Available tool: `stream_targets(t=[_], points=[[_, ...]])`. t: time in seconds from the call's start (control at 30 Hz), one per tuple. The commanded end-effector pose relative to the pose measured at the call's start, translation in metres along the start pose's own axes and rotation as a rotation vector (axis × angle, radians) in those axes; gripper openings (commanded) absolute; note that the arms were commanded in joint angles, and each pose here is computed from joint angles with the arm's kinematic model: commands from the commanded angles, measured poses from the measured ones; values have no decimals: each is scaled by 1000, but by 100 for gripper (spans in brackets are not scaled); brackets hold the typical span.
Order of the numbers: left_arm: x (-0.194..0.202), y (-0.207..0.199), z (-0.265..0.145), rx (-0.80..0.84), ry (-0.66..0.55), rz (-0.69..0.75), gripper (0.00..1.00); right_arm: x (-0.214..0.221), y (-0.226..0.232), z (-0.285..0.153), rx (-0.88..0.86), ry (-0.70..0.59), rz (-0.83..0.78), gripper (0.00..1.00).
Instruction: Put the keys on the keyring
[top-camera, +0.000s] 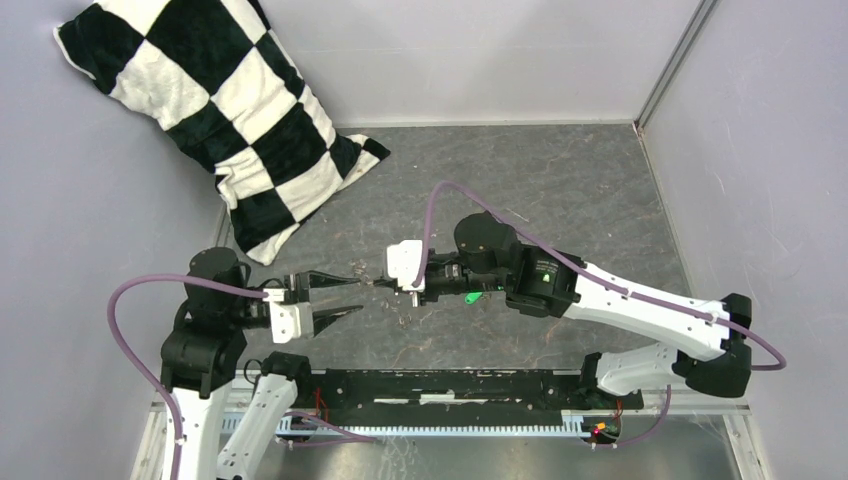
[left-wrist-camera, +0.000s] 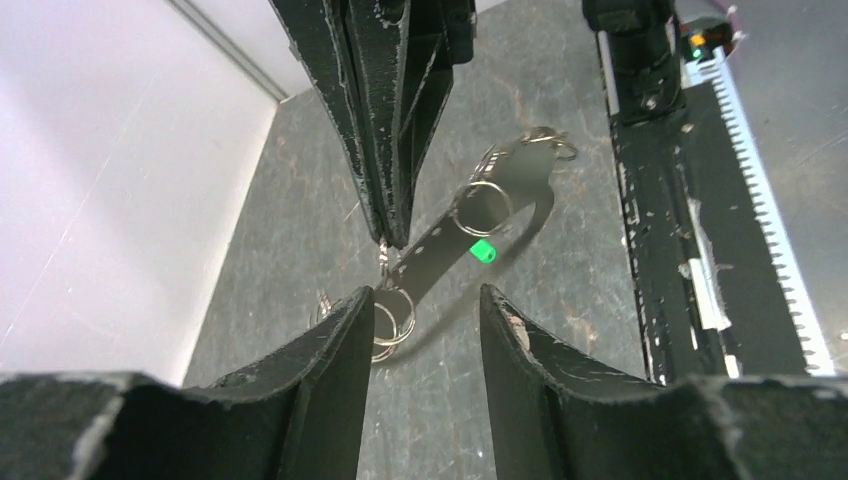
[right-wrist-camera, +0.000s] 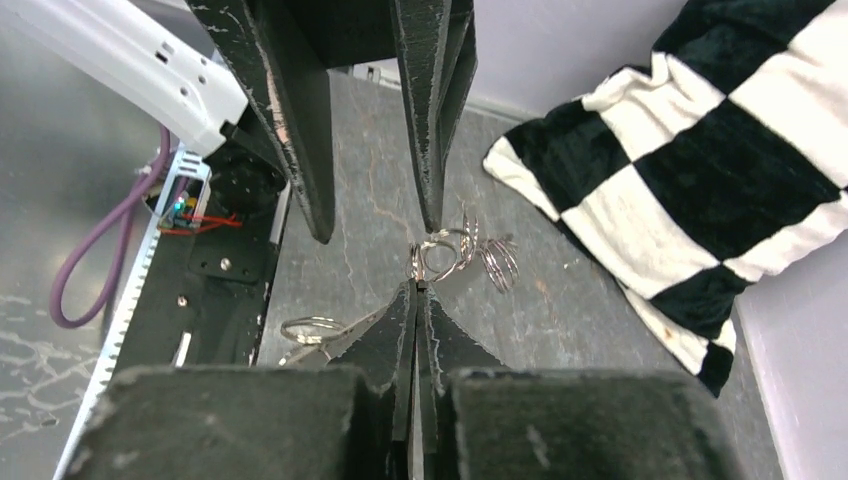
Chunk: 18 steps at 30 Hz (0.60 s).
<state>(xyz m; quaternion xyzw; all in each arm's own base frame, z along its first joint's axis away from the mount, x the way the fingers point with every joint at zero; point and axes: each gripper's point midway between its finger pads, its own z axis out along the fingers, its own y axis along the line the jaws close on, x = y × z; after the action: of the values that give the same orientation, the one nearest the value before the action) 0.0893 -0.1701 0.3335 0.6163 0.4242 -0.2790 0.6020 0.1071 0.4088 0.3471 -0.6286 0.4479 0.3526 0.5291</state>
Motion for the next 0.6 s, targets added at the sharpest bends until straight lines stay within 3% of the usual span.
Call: stream_targets(t=[0.0, 0.33, 0.57], points=[[17, 5, -3, -19, 77, 37, 48, -9, -7, 0, 5, 33, -45, 1], [30, 10, 0, -11, 101, 4, 32, -4, 3, 12, -51, 83, -63, 1], [38, -14, -3, 75, 125, 15, 26, -8, 6, 19, -67, 91, -57, 1]])
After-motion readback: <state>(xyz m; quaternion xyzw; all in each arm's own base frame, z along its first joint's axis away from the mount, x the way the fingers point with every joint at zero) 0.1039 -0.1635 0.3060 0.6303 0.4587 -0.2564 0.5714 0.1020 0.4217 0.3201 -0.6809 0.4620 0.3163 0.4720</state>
